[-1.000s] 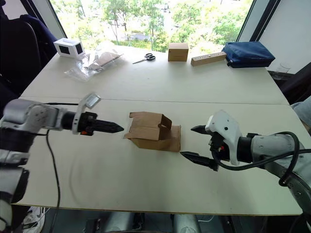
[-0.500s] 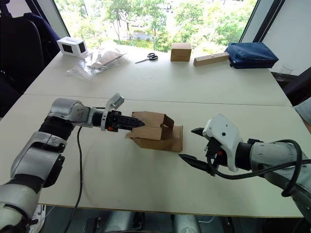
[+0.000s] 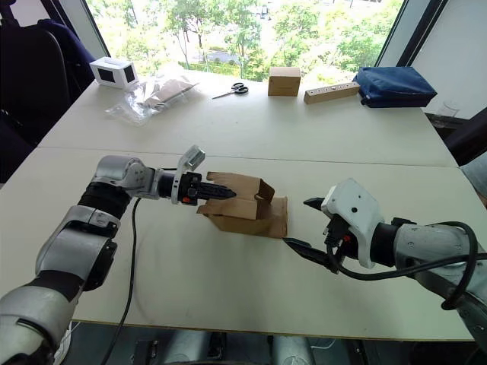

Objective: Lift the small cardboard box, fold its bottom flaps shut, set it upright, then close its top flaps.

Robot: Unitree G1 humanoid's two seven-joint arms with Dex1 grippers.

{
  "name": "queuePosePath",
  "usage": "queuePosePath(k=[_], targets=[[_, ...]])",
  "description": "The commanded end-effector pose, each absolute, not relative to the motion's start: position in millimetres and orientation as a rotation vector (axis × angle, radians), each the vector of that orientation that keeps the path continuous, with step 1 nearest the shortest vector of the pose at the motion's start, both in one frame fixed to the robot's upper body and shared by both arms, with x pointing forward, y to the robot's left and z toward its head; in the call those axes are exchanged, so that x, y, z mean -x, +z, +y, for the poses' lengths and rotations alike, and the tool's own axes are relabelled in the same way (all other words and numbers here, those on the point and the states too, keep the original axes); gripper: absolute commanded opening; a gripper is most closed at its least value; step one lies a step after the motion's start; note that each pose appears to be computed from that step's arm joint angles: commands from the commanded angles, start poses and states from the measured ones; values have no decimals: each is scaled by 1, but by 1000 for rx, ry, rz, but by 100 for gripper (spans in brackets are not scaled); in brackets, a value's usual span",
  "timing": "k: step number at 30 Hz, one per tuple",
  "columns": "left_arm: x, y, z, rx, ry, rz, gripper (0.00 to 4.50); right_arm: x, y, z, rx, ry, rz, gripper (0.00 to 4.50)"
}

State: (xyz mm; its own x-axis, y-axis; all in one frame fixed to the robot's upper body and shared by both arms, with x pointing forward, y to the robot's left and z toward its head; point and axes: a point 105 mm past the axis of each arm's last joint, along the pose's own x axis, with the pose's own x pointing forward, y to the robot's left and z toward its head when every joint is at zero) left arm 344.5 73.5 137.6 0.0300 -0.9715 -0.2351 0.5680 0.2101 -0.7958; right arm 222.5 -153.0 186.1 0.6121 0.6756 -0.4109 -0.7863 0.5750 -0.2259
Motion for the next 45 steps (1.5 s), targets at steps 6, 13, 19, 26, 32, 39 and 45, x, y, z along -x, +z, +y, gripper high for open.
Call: queuePosePath(k=[6, 13, 19, 26, 32, 39, 45], targets=[[-352, 167, 70, 583, -1356, 620, 5, -227, 192, -151, 361, 869, 225, 450], [-356, 220, 83, 451, -1362, 227, 5, -261, 228, -155, 2, 761, -22, 450], [-344, 247, 84, 312, -1381, 55, 0, -284, 250, -155, -243, 725, -160, 394], [-331, 265, 71, 121, -1446, -50, 0, -311, 274, -140, -420, 769, -285, 146], [-327, 273, 71, 48, -1499, -66, 0, -310, 289, -133, -429, 818, -320, 8], [-324, 276, 72, 14, -1542, -57, 0, -306, 281, -124, -358, 881, -264, 8], [-323, 278, 73, -1, -1569, -49, 0, -304, 270, -118, -318, 915, -233, 8]])
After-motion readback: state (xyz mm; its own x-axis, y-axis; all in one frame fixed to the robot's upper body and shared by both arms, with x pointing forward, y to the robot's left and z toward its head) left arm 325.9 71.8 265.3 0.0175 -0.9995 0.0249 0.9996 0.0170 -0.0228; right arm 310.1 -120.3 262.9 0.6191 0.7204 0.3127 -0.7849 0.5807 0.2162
